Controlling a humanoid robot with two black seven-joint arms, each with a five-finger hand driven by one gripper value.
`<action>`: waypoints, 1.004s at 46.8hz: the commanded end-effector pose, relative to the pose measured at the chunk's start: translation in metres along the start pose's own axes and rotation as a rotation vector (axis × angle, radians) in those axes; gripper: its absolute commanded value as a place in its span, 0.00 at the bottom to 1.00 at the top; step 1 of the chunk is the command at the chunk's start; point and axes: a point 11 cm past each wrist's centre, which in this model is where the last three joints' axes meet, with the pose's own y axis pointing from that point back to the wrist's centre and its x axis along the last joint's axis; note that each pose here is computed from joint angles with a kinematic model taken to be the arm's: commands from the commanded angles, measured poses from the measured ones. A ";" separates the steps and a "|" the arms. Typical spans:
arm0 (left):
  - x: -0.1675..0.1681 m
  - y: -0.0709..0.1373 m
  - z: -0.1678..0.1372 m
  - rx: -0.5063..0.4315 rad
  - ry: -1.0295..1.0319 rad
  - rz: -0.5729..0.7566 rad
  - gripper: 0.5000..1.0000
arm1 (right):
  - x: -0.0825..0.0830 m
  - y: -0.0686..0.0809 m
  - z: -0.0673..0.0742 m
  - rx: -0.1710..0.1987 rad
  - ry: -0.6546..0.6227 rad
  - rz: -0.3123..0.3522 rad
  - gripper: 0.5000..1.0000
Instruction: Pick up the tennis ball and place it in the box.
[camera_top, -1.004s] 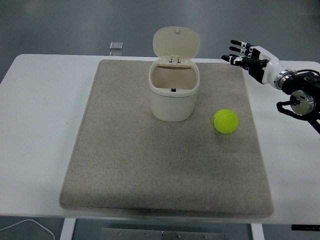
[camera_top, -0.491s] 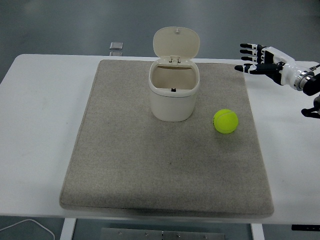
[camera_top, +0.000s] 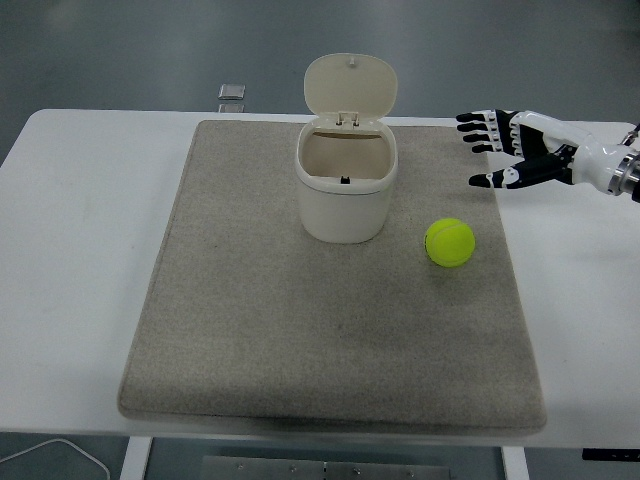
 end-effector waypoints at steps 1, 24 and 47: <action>0.000 0.000 0.000 0.000 0.000 0.000 0.98 | -0.011 -0.003 -0.003 0.010 0.041 -0.043 0.86; 0.000 0.000 0.000 0.000 0.000 0.000 0.98 | -0.022 0.004 -0.008 0.001 0.264 -0.160 0.85; 0.000 0.000 0.000 0.000 0.001 0.001 0.98 | -0.021 0.007 -0.005 -0.037 0.429 -0.179 0.85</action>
